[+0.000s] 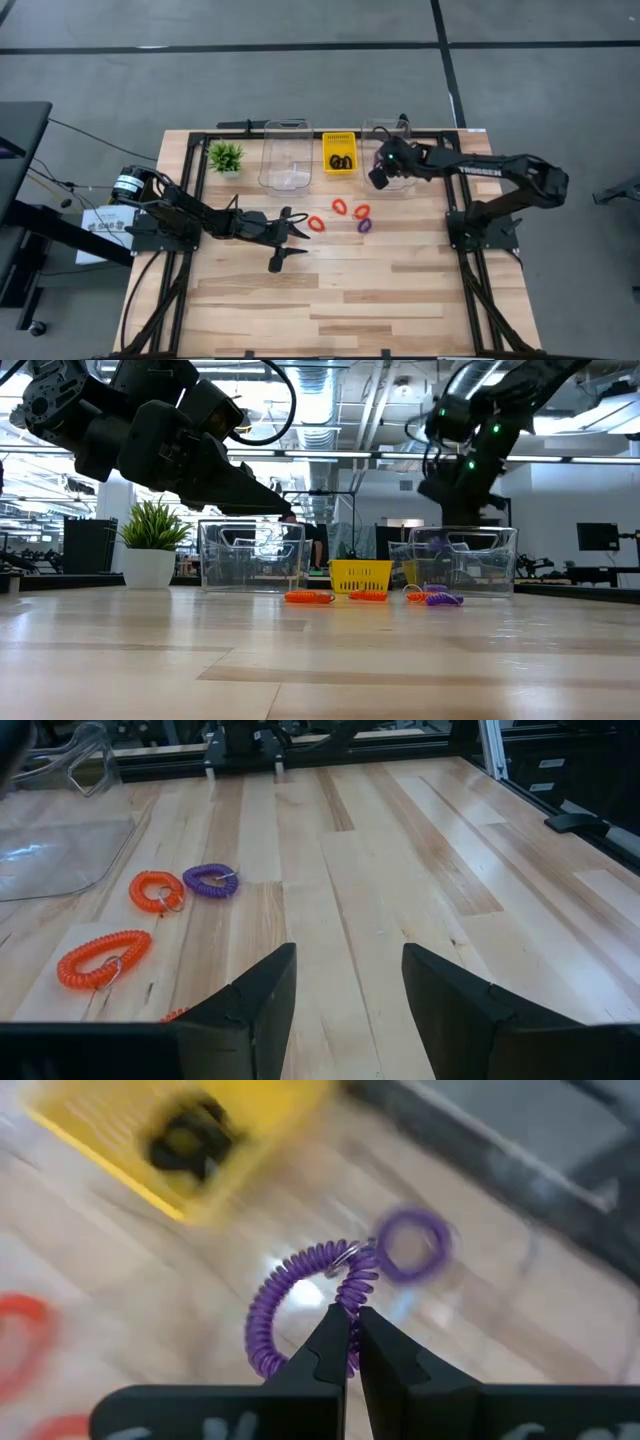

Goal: Sort spring keychains
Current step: Put the bottom purple spring keychain into the right transparent bin

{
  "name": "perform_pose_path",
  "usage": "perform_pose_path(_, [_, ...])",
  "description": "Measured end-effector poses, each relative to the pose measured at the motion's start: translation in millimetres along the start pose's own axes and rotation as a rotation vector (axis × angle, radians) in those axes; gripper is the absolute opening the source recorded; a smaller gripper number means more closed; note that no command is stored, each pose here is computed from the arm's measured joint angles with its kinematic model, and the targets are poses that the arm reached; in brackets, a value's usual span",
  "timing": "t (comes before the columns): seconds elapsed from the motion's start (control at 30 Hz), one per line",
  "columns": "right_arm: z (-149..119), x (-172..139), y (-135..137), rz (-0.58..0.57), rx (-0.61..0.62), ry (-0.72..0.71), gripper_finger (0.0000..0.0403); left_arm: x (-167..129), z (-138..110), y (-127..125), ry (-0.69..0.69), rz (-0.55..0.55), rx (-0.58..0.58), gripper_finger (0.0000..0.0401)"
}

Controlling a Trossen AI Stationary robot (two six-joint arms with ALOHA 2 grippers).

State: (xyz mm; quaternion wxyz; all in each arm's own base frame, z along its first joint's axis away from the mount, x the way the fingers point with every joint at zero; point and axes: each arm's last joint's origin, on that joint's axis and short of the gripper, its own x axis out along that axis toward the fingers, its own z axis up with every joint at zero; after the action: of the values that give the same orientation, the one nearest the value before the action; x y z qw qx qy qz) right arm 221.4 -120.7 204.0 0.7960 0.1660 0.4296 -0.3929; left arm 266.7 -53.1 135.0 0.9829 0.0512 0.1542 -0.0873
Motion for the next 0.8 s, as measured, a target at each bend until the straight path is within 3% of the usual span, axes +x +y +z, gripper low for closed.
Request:
perform_pose_path(0.47, [-0.7, 13.5, -3.0, -0.022, 0.010, 0.041, 0.0010, 0.0, 0.1, 0.0, 0.000, 0.000, 0.000, 0.0182])
perform_pose_path(0.8, [-0.6, 13.5, -3.4, -0.026, 0.025, 0.039, 0.0081, 0.0, 0.1, 0.0, 0.000, 0.000, 0.000, 0.0182])
